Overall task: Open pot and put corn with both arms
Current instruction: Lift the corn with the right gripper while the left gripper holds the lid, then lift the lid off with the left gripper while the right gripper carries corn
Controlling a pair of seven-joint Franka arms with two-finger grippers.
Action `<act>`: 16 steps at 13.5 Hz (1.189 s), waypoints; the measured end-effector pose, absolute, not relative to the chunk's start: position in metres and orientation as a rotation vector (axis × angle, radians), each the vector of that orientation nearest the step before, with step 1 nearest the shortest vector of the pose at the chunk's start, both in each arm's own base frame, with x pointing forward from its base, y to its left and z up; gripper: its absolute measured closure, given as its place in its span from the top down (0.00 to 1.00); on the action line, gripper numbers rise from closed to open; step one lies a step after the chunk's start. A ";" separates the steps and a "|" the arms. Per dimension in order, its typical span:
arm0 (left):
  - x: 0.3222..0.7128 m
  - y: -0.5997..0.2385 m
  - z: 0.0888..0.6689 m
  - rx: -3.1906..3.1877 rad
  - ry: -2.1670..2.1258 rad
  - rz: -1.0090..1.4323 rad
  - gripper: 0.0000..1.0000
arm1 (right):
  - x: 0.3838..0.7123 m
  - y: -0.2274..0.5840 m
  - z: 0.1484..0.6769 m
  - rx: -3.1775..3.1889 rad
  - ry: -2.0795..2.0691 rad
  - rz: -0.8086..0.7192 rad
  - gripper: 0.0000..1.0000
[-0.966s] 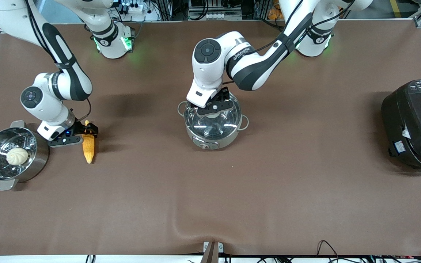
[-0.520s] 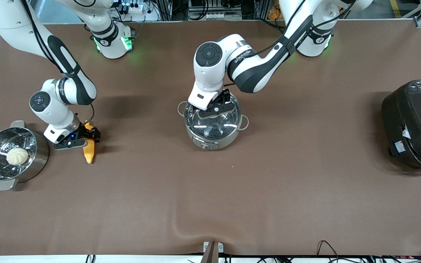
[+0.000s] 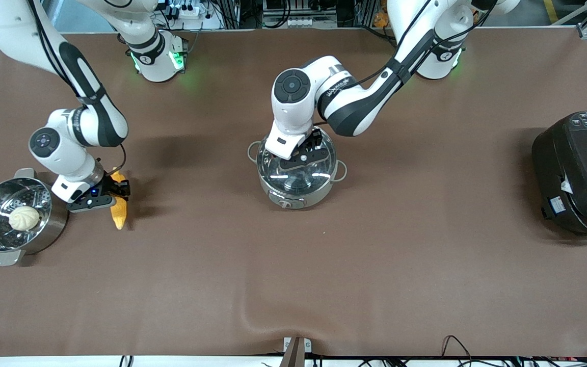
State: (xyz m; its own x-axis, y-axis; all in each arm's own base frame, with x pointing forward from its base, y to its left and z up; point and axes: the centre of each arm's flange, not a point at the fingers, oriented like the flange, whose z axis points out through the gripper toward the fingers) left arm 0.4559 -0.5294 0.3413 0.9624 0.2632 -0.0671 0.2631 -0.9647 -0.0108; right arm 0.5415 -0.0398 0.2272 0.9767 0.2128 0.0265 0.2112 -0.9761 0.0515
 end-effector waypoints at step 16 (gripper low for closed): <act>0.462 -0.522 0.372 -3.088 -0.574 0.071 0.50 | 0.581 0.193 0.414 3.129 -0.036 -0.100 0.36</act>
